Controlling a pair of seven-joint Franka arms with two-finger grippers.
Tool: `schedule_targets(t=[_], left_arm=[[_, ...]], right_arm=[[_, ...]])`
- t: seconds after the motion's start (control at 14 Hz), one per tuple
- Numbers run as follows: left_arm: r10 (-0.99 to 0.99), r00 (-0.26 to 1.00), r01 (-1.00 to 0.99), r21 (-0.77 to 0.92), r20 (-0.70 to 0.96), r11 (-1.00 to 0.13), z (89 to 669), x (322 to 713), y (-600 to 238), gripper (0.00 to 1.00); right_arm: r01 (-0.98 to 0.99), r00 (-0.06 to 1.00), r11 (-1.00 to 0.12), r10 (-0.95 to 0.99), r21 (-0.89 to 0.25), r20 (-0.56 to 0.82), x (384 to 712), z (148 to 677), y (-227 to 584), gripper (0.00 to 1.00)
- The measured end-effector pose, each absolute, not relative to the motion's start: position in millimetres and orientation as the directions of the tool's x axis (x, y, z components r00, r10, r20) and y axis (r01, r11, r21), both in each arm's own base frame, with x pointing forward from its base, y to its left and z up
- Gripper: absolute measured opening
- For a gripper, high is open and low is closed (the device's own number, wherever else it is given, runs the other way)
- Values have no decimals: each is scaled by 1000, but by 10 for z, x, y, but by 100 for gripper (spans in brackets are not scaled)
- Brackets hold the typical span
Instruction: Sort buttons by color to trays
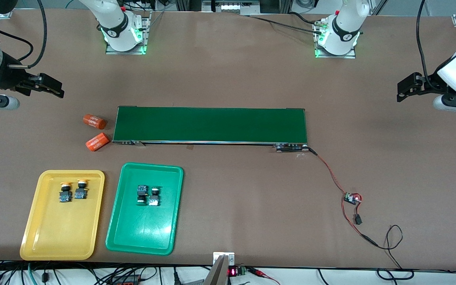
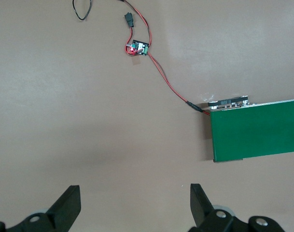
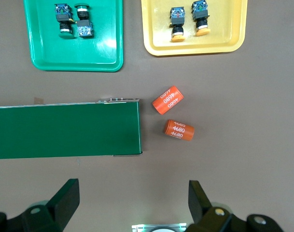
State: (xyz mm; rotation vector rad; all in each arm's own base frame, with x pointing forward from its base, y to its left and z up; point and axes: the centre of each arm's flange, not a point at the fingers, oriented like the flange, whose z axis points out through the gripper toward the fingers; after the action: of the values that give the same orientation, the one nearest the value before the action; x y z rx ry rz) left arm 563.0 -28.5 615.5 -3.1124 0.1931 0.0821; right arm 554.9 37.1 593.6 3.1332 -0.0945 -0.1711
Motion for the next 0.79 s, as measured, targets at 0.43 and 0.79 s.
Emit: schedule_targets(t=[0.43, 0.79], left_arm=[[-125, 991, -126, -19, -52, -992, 6162, 5630, -299, 100], [-125, 991, -126, -19, -52, -992, 6166, 5630, -298, 100]], right_arm=[[-59, 992, -998, -59, 5, -109, 5549, 5936, 365, 100], [-62, 992, -998, -62, 6, -109, 5550, 5936, 344, 100]])
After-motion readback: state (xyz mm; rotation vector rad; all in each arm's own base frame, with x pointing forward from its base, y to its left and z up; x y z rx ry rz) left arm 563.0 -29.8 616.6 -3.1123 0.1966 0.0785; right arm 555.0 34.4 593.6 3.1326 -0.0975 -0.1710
